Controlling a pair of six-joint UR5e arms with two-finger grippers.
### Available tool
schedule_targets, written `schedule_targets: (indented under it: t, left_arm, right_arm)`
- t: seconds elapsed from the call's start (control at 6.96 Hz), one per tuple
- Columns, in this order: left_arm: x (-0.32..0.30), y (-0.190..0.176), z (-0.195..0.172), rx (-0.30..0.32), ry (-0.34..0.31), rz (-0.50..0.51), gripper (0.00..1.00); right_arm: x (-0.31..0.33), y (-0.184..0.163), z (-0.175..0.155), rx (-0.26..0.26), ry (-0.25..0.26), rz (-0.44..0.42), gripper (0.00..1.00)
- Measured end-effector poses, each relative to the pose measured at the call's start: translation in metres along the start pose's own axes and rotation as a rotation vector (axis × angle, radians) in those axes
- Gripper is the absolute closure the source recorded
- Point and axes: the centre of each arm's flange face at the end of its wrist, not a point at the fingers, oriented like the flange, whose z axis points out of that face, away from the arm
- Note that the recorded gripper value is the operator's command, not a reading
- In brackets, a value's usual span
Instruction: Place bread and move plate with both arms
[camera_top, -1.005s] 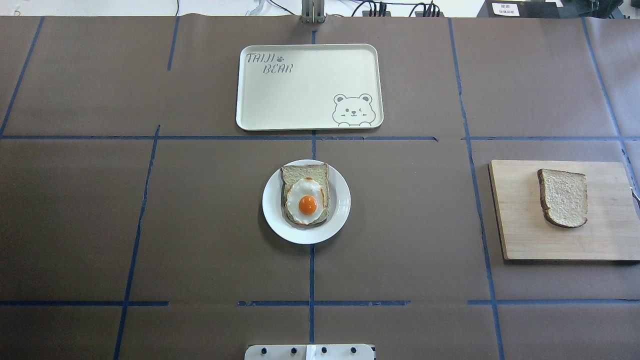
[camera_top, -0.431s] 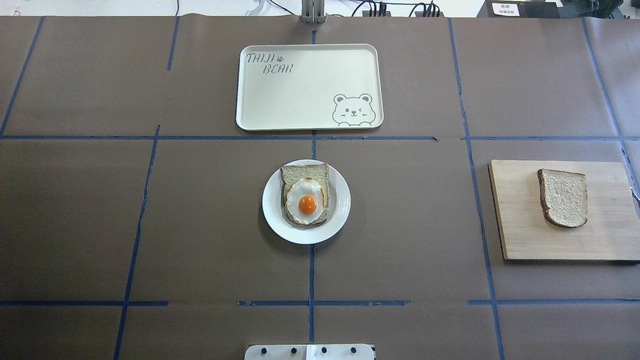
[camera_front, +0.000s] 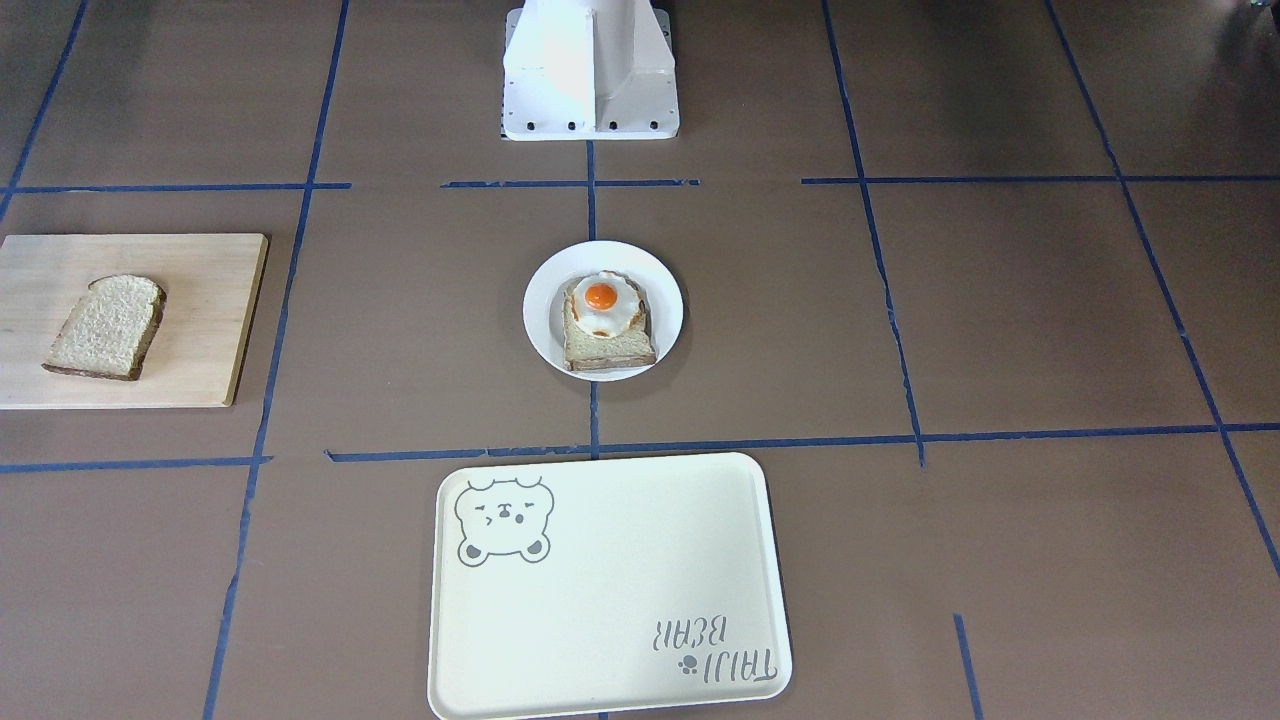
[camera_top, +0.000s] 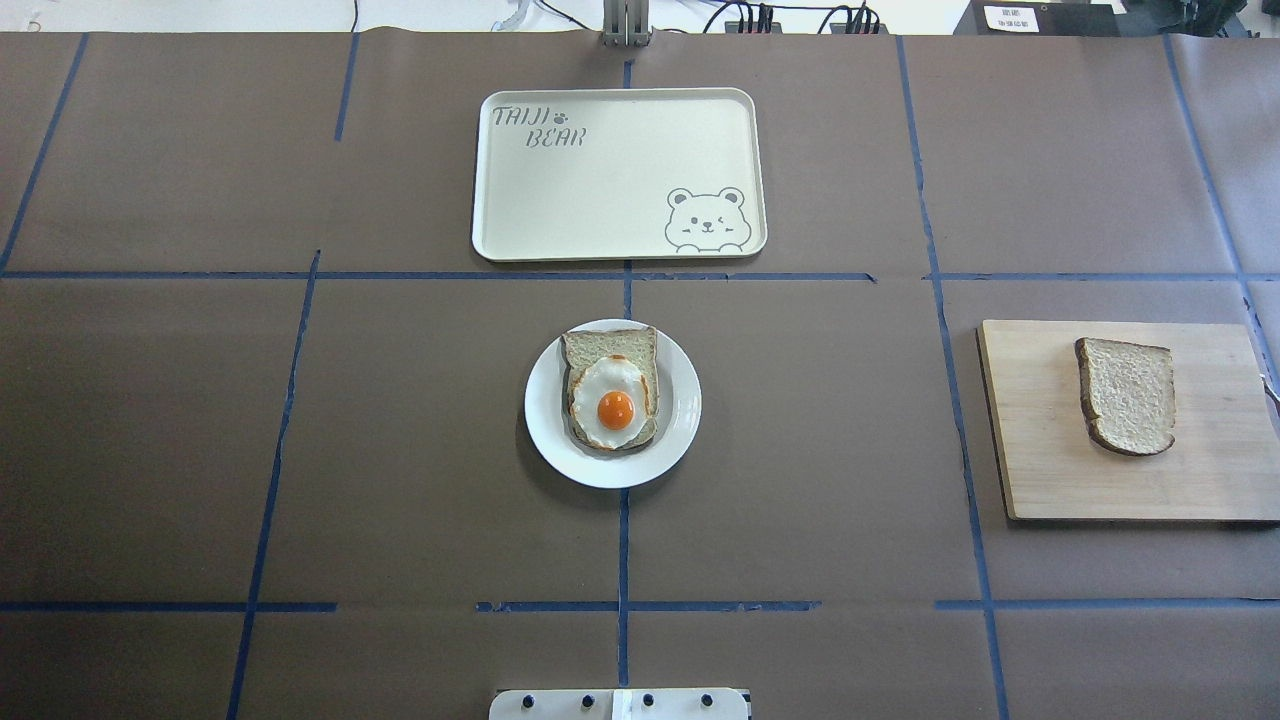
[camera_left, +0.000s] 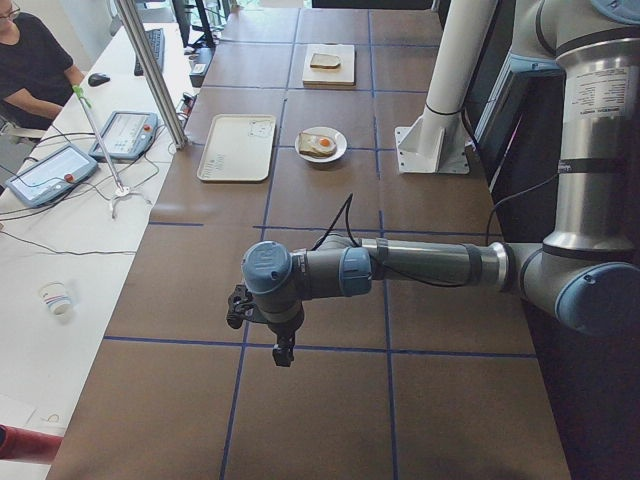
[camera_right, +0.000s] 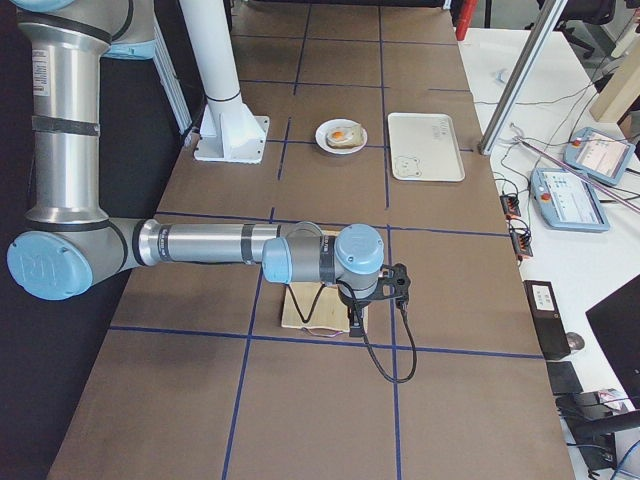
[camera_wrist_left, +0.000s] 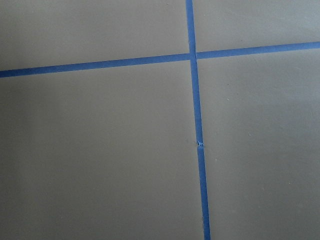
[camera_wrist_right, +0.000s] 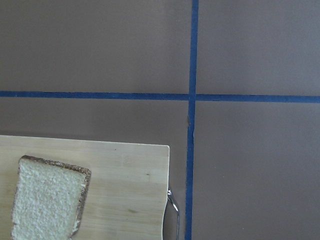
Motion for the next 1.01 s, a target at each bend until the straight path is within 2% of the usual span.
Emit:
schedule_targets:
  t: [0.29,0.43,0.57,1.01]
  left_arm:
    - [0.000,0.001,0.000,0.000,0.001,-0.012,0.00]
    - [0.000,0.001,0.000,0.001,0.001,-0.015,0.00]
    - [0.000,0.000,0.000,0.001,0.001,-0.017,0.00]
    - [0.000,0.000,0.000,0.001,0.001,-0.017,0.00]
  right_arm:
    - [-0.026,0.008,0.020,0.051,-0.045,0.026,0.00]
    - [-0.043,0.013,0.033,0.076,-0.065,0.071,0.00]
    - [-0.063,0.018,0.049,0.080,-0.082,0.114,0.01]
    - [-0.113,0.031,0.112,0.007,-0.054,0.116,0.02]
